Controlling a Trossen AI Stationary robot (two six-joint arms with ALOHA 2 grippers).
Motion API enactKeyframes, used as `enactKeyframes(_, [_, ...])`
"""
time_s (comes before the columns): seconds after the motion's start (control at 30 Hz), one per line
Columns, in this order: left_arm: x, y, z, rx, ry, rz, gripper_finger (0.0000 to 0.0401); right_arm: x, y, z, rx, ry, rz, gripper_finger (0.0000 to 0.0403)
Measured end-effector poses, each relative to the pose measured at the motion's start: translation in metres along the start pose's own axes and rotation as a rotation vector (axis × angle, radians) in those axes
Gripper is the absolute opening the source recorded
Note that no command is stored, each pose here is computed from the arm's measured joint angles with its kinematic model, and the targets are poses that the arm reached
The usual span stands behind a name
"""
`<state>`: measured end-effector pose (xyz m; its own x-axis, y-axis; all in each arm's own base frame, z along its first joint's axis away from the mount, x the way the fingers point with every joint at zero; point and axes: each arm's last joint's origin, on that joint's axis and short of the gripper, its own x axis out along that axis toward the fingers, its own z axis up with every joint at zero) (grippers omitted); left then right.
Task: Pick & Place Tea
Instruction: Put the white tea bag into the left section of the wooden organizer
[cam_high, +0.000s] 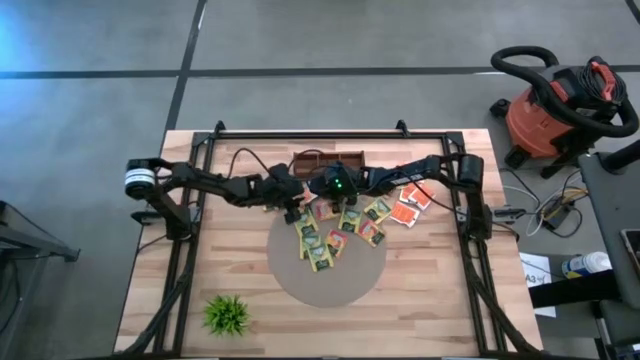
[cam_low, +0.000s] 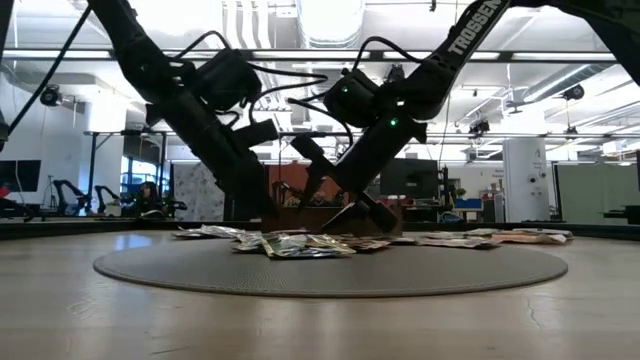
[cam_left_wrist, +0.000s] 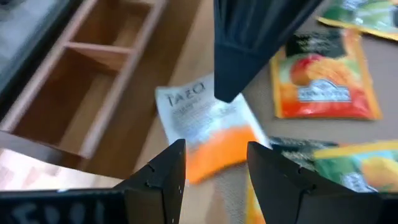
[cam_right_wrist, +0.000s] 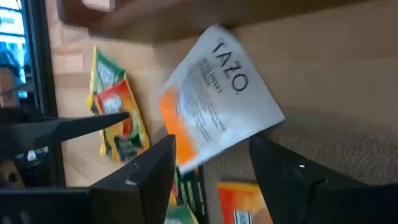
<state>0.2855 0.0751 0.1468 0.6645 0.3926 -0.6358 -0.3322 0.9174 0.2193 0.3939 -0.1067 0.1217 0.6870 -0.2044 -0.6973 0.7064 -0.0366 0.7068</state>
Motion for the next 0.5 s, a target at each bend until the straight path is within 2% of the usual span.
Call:
enactKeyframes(0.3, [0.004, 0.003, -0.007, -0.002, 0.039, 0.023, 0.0165, 0.0, -0.002, 0.011, -0.009, -0.073, -0.01, 0.0203])
enactKeyframes(0.5, [0.015, -0.002, -0.014, -0.026, 0.075, -0.076, 0.0165, 0.0, 0.0, 0.013, -0.035, -0.051, 0.0, 0.0203])
